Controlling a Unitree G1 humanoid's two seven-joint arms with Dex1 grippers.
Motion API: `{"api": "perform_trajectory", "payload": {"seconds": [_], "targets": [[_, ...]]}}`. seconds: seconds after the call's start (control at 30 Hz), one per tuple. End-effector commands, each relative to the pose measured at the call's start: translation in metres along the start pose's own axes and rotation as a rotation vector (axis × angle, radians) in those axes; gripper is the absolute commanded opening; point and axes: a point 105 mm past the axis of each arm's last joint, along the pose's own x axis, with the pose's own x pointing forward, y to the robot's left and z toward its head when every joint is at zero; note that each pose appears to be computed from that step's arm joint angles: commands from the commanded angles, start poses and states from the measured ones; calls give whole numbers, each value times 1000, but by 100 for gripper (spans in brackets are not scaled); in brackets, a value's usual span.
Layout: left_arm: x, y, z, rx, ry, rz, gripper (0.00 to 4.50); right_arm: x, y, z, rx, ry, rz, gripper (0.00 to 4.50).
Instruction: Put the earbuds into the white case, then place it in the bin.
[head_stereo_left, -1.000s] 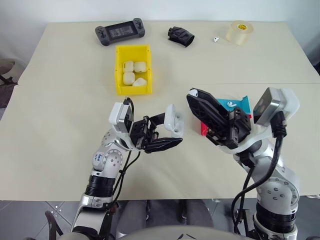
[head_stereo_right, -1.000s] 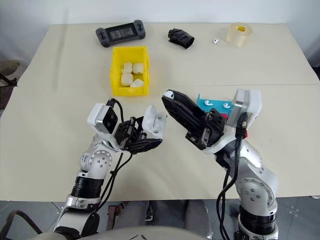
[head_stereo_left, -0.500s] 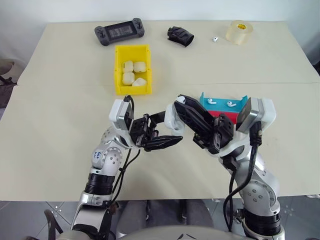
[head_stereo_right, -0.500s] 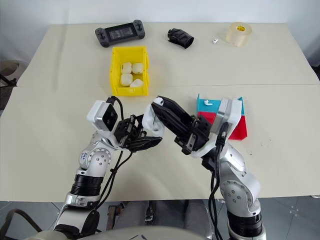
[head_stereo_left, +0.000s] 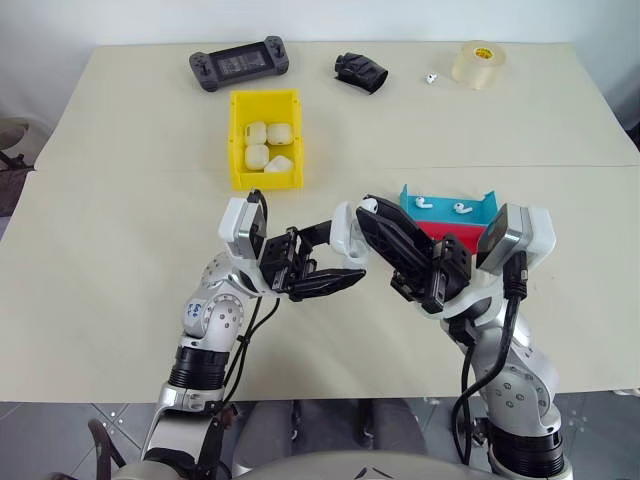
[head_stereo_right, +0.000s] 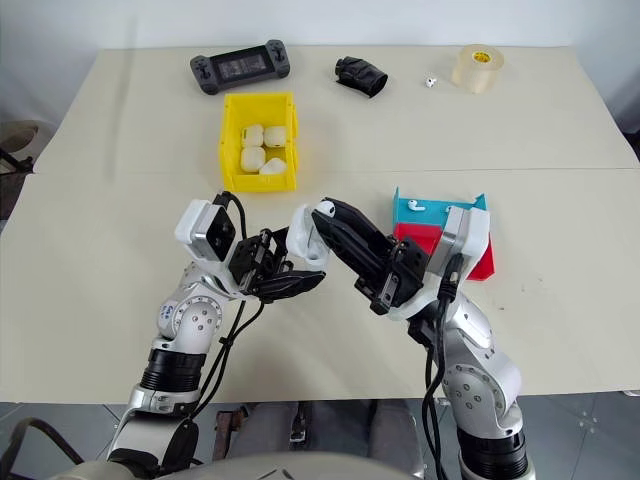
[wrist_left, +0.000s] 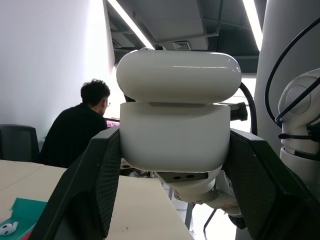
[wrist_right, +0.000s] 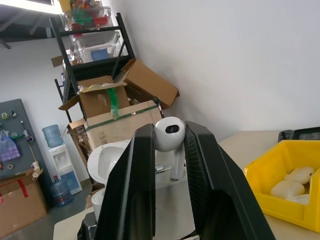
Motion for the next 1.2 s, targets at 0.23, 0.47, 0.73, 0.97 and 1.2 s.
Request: {"api": "perform_trajectory", "payload": {"seconds": [0.23, 0.47, 0.73, 0.97, 1.2], "targets": [[6, -1, 16, 74, -42, -17, 278, -14, -3, -10, -37, 103, -3, 55], [6, 0, 15, 78, -42, -12, 278, -21, -5, -6, -64, 123, 0, 55], [6, 0, 16, 84, -44, -8, 278, -25, -6, -3, -79, 128, -5, 55], [6, 0, 15, 83, -46, -7, 278, -26, -10, 1, -86, 118, -20, 55], [7, -1, 15, 82, -41, -13, 278, -21, -11, 5, -93, 101, -5, 55]]}}
